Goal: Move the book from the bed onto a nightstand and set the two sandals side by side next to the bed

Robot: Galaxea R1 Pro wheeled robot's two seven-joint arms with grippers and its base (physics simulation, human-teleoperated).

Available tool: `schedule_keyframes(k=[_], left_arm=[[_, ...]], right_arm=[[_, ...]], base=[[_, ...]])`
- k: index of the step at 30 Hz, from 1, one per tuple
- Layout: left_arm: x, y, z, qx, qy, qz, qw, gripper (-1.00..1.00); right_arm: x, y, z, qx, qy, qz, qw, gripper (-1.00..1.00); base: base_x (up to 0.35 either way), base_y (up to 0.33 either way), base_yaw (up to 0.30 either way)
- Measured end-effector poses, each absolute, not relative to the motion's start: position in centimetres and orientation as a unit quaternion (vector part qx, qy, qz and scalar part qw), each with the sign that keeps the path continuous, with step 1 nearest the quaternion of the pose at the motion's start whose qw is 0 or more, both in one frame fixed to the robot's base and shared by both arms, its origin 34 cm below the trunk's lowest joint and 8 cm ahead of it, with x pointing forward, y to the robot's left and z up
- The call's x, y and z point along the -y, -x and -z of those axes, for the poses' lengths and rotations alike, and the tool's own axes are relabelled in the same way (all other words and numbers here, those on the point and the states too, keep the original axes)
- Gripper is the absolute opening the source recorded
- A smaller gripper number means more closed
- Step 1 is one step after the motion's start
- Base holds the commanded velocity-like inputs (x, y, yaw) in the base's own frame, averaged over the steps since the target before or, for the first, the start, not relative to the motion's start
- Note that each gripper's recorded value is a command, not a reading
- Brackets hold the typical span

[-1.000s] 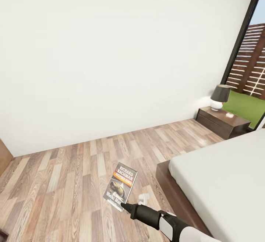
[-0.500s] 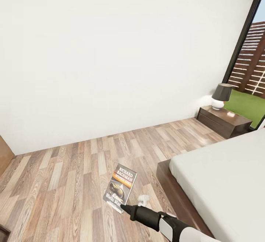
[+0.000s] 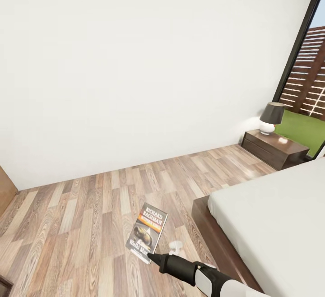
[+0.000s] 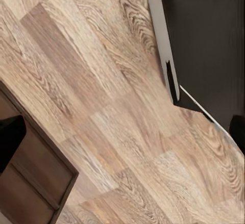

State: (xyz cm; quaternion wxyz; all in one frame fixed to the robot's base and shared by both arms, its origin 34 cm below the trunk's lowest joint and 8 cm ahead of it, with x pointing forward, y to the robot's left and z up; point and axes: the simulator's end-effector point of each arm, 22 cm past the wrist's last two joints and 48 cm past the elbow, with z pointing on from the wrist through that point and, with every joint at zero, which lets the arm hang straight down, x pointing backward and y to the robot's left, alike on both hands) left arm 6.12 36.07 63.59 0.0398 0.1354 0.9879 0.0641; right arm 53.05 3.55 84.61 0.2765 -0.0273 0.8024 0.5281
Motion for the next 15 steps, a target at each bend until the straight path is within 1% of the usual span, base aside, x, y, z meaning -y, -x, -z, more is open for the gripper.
schedule_keyframes(k=[5, 10, 15], left_arm=[[-34.7, -10.1, -62.9, -0.988, -0.13, -0.058, 0.065, 1.0], [-34.3, -13.8, -62.6, -0.988, -0.111, -0.06, 0.088, 1.0], [-33.8, -16.5, -62.3, -0.99, -0.081, -0.064, 0.095, 1.0]], right_arm=[[-3.8, -52.1, -84.0, -0.807, 0.03, -0.527, 0.264, -1.0], [-4.1, -50.6, -83.3, -0.814, 0.061, -0.522, 0.246, -1.0], [-4.3, -49.7, -82.8, -0.818, 0.081, -0.518, 0.235, -1.0]], base=[[0.0, 0.0, 0.0], [0.0, 0.0, 0.0], [0.0, 0.0, 0.0]])
